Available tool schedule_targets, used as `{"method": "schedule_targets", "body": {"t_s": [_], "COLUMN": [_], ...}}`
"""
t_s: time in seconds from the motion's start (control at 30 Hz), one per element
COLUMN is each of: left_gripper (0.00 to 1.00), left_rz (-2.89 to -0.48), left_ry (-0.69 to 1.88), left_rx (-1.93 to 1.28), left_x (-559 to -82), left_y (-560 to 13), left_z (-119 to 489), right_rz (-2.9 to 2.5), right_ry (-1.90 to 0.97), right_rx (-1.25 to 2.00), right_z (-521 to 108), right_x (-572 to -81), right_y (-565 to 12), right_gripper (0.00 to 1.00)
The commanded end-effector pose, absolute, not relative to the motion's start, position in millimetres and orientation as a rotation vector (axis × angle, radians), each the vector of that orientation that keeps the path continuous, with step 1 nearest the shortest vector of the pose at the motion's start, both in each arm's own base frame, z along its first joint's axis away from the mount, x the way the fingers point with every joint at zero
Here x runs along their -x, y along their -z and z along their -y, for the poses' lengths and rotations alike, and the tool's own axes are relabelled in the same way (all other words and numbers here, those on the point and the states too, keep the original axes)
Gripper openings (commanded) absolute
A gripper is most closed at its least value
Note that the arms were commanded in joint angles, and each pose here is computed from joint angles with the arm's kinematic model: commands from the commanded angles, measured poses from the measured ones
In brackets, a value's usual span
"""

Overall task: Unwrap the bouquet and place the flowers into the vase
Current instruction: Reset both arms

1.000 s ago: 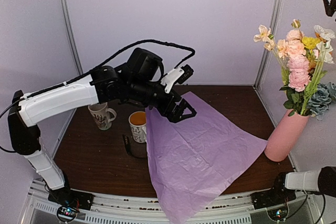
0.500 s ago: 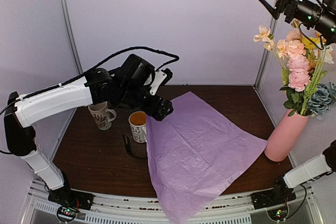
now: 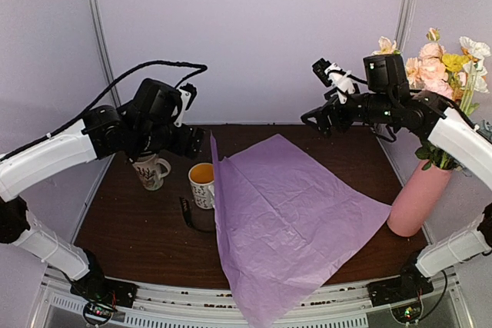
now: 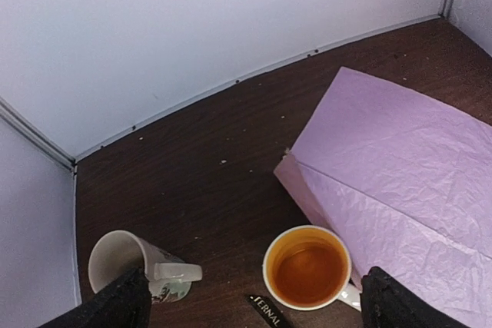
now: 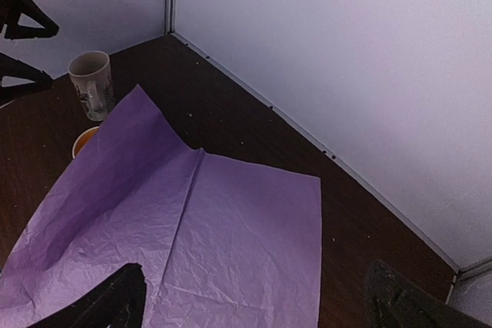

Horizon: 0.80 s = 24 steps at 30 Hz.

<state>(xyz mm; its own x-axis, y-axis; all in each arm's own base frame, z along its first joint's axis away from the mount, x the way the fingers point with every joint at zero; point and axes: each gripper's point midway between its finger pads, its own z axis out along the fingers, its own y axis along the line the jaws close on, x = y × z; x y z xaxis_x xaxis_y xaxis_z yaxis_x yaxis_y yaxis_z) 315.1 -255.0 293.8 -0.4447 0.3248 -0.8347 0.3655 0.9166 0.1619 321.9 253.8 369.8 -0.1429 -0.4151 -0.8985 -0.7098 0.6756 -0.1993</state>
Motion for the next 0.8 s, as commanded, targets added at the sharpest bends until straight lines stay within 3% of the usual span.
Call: {"method": "schedule_targets", "body": {"t_s": [0.0, 0.23, 0.77], "left_gripper": [0.98, 0.98, 0.98], "left_rz": [-2.006, -1.91, -1.877], "left_ry": [-0.077, -0.161, -0.087], "left_rx": [-0.34, -0.173, -0.122], "left_x": [-334.4, -337.8, -339.5], "left_y": [-302.2, -312.0, -328.7], "left_z": [214.3, 182.5, 187.2], "right_rz": [-1.664, -1.661, -1.642], "right_ry": [-0.235, -0.149, -0.265], "right_rx": [0.599, 0.283, 0.268], "right_z": [-215.1, -161.5, -145.3], "right_x": [-327.3, -333.0, -323.6], "right_y": [-399.8, -383.6, -396.9], "right_gripper": [1.0, 1.0, 1.0]}}
